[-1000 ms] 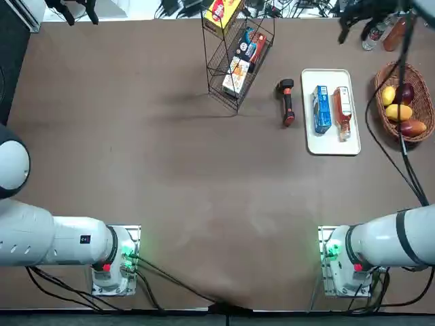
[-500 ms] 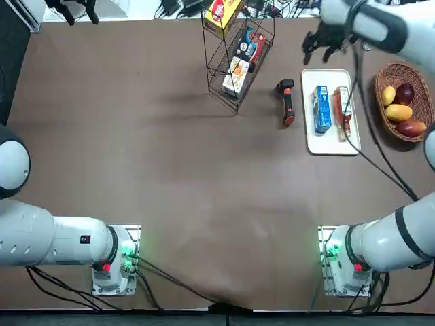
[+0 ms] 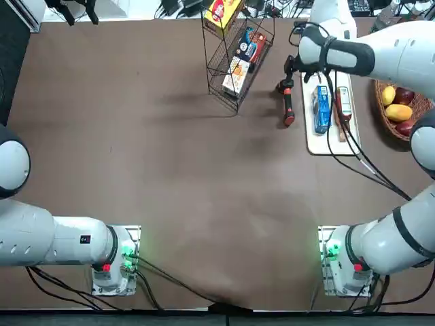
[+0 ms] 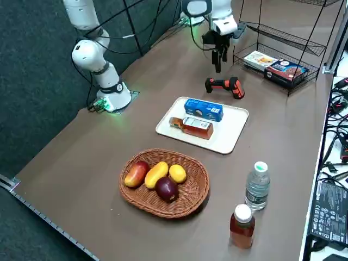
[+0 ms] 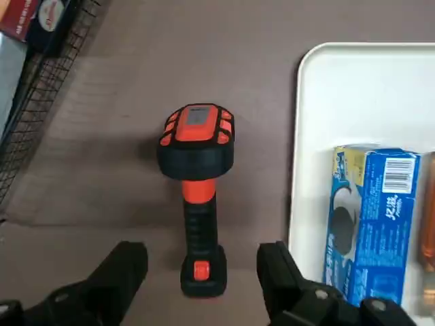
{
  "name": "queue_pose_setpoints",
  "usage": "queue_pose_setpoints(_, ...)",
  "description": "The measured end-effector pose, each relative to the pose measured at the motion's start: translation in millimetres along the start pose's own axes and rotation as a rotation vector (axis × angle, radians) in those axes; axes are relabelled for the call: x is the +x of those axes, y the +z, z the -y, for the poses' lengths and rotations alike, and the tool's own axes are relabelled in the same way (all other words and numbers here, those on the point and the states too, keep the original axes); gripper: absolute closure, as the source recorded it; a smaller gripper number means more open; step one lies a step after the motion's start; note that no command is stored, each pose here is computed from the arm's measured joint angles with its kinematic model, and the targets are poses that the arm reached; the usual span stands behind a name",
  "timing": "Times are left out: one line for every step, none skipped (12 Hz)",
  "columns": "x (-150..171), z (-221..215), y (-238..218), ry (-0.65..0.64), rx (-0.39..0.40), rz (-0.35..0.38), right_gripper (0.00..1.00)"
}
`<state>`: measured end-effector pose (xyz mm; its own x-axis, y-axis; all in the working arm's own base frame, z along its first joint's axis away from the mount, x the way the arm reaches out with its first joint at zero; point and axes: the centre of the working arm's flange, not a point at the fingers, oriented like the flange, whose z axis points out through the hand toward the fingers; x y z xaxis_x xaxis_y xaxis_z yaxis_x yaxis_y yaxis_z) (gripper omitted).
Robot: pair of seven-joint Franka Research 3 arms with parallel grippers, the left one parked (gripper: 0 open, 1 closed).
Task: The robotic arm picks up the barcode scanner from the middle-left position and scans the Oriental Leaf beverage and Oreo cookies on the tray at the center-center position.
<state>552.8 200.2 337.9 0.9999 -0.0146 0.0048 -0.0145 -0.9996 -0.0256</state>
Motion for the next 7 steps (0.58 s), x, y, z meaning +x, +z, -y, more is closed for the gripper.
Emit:
queue_pose_setpoints(-2.1,-2.5,8.5,0.003,0.004,-0.013,0.00)
queue_pose_setpoints(-4.0,-4.1,17.3,0.008,0.007,-0.022,0.00)
queue_pose_setpoints(-5.3,-5.0,26.3,0.018,0.009,-0.029,0.00)
queue_pose_setpoints(-5.8,-5.5,35.1,0.028,0.010,-0.032,0.00)
queue_pose_setpoints(-6.0,-5.8,42.8,0.035,0.009,-0.031,0.00)
queue_pose_setpoints(-6.0,-6.0,49.3,0.039,0.007,-0.025,0.00)
queue_pose_setpoints(-6.1,-6.0,55.0,0.040,0.004,-0.020,0.00)
